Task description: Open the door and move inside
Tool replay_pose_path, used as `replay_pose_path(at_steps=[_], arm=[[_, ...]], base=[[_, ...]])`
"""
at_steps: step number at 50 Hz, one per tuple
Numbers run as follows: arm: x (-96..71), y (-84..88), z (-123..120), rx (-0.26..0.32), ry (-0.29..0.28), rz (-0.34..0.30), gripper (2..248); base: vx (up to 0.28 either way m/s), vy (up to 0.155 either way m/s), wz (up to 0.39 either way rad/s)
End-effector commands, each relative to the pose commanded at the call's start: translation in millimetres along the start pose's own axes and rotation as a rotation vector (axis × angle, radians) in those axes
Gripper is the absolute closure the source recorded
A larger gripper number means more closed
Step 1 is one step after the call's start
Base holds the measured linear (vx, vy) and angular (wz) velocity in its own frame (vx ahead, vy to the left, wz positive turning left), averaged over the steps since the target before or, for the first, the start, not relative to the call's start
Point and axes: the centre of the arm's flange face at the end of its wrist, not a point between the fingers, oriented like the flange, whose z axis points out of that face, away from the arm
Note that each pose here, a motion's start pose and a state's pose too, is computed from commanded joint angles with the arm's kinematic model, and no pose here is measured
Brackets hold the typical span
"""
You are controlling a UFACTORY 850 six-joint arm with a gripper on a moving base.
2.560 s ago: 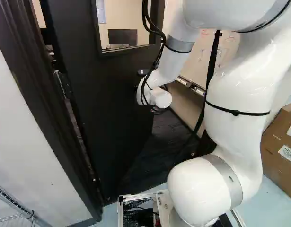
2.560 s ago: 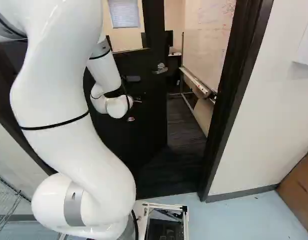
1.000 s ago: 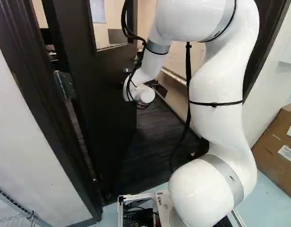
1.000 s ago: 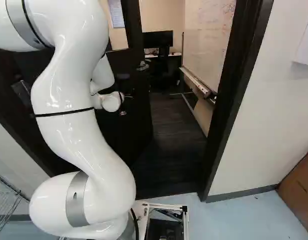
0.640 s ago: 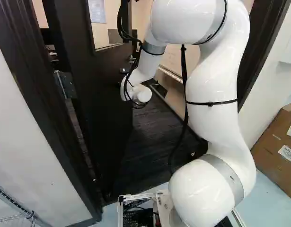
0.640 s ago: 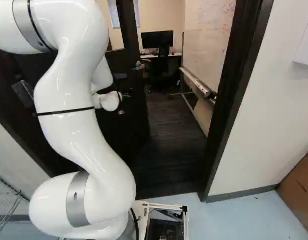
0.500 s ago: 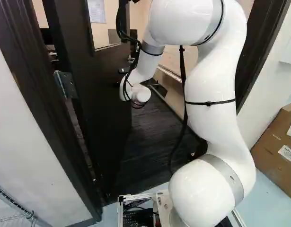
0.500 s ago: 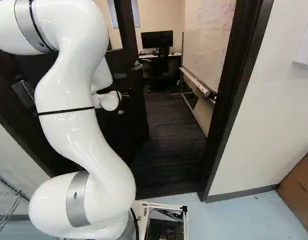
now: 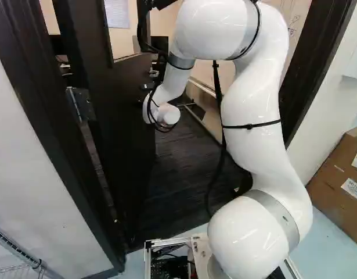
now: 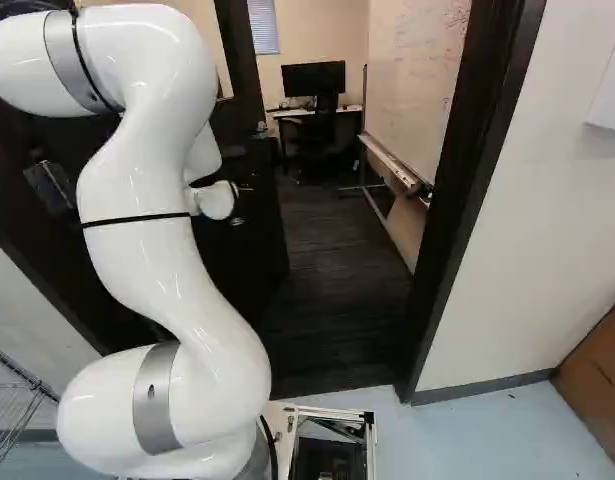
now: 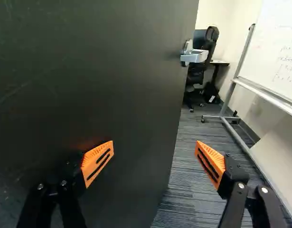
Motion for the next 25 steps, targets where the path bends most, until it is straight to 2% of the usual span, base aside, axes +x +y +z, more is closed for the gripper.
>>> replay_pose_path(at_steps=[25], arm=[[0.3, -18.2, 23, 0.061, 0.016, -0.031, 3]], base=[[0.000, 0.000, 0.000]])
